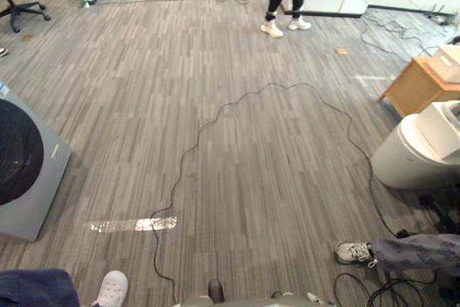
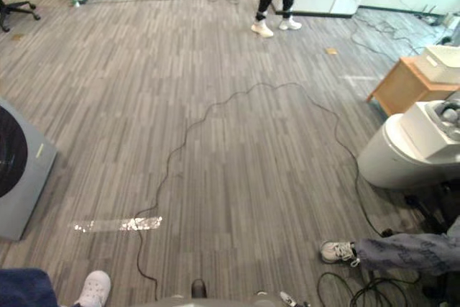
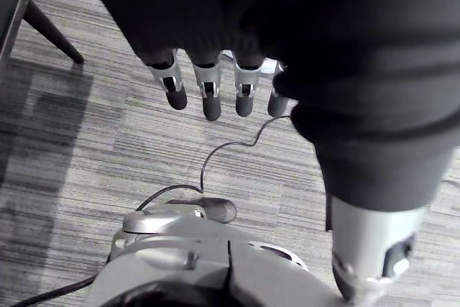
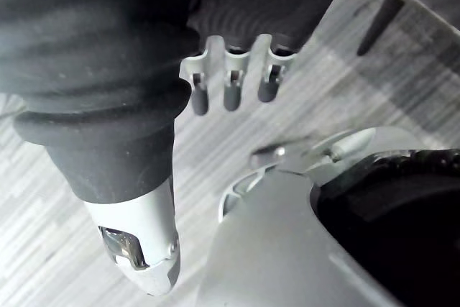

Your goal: Organize washtable

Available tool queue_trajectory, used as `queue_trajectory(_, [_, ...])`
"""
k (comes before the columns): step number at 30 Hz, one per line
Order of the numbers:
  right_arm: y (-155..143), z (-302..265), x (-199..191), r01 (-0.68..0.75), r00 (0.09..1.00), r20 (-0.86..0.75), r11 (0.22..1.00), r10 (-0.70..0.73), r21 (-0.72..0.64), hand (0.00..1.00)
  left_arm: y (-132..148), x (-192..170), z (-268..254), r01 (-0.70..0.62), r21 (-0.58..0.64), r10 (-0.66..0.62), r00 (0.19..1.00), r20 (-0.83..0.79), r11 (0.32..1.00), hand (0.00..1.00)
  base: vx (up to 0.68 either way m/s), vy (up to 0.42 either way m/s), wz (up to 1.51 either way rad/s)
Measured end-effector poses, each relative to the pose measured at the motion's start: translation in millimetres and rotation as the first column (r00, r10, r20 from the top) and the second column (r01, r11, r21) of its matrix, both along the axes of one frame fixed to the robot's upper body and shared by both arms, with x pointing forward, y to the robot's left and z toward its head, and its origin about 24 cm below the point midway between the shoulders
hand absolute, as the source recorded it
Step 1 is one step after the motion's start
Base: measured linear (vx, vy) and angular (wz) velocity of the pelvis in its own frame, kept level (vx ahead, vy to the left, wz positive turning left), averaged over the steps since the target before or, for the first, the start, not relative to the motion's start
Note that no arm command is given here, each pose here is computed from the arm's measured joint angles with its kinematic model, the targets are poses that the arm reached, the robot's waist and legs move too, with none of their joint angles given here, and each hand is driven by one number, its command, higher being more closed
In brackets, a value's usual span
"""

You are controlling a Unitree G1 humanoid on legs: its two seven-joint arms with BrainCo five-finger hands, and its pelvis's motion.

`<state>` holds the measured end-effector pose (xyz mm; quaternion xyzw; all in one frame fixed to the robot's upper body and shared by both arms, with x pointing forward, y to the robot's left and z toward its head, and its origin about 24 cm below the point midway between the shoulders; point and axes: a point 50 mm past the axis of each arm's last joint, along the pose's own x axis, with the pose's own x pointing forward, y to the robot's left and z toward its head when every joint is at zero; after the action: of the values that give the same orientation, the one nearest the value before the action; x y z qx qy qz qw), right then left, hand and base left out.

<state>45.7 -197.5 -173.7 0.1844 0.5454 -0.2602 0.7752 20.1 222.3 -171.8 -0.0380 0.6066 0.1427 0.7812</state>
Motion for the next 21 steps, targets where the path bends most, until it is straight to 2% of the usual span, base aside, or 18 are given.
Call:
queue_trajectory(3, [7.0,-0.7,-0.8,-0.032,0.999,-0.001,0.999,0.032,0.013,0.00,7.6,1.5,1.9,0.007,0.010,-0.007,1.000,0.012,1.000,0.00,-0.12,-0.033,0.41])
queue_trajectory(11, [7.4,-1.5,-4.5,-0.043,0.999,-0.002,0.998,0.043,0.036,0.00,4.2,-2.0,1.0,-0.068,-0.010,0.068,0.998,0.020,0.998,0.00,-0.03,-0.024,0.27])
queue_trajectory(15, [8.8,-1.8,-3.6,-0.056,0.998,-0.003,0.998,0.056,0.040,0.00,4.9,-3.6,1.0,-0.067,-0.007,0.067,0.998,0.015,0.998,0.00,0.06,0.035,0.01])
queue_trajectory(17, [10.7,-2.2,-3.9,-0.061,0.998,-0.006,0.997,0.061,0.046,0.00,6.0,-4.6,1.1,-0.060,-0.003,0.060,0.998,0.010,0.998,0.00,0.09,0.039,0.16])
queue_trajectory(18, [11.9,-3.1,-5.1,-0.077,0.997,-0.013,0.995,0.078,0.067,0.00,5.9,-0.2,1.3,0.020,0.006,-0.020,1.000,0.004,1.000,0.00,0.02,0.006,0.05])
queue_trajectory(21, [11.6,-3.1,-5.2,-0.077,0.997,-0.013,0.995,0.078,0.066,0.00,5.7,-0.1,1.3,0.023,0.005,-0.023,1.000,0.003,1.000,0.00,0.00,0.000,0.00])
